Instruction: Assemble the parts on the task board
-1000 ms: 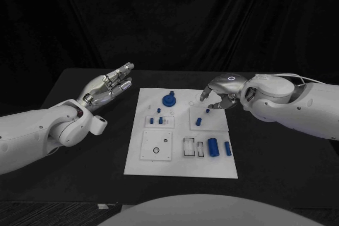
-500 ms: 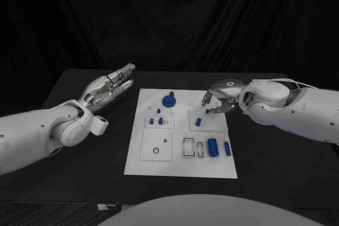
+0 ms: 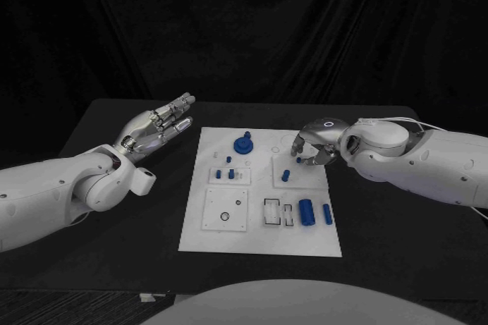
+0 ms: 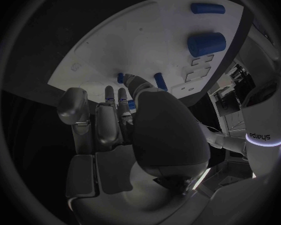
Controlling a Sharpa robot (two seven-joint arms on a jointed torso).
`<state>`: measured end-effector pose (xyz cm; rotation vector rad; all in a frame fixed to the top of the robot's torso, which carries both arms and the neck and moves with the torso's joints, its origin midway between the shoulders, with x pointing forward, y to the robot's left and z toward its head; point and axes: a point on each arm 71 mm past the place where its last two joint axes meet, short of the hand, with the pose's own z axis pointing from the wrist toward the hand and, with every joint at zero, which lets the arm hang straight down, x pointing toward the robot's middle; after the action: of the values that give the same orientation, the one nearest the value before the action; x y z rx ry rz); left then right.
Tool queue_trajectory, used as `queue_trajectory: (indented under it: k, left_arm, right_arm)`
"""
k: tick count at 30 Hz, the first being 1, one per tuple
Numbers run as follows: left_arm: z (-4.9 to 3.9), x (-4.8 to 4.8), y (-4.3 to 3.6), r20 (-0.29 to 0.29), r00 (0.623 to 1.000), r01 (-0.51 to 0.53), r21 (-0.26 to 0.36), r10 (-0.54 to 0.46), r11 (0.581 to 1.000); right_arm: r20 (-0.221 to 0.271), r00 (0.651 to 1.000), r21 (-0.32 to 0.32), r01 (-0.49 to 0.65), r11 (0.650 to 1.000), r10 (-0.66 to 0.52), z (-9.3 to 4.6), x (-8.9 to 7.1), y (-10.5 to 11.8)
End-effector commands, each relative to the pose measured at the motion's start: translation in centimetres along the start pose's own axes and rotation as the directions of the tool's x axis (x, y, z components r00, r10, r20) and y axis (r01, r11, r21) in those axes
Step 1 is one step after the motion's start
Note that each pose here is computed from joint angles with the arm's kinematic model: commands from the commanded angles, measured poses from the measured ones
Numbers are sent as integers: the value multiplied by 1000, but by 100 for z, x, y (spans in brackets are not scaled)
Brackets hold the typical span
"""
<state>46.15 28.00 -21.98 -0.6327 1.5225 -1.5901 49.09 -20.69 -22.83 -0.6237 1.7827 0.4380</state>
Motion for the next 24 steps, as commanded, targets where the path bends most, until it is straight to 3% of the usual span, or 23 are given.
queue_trajectory:
  k: [1, 24]
  left_arm:
    - [-6, 3, -105, 6, 1000, 8, 154, -9, 988]
    - [-8, 31, -57, -21, 999, 36, 136, -34, 990]
  right_arm:
    - [6, 1000, -6, 7, 1000, -7, 13, 20, -3]
    - [22, 1000, -35, 2, 999, -1, 75, 133, 8]
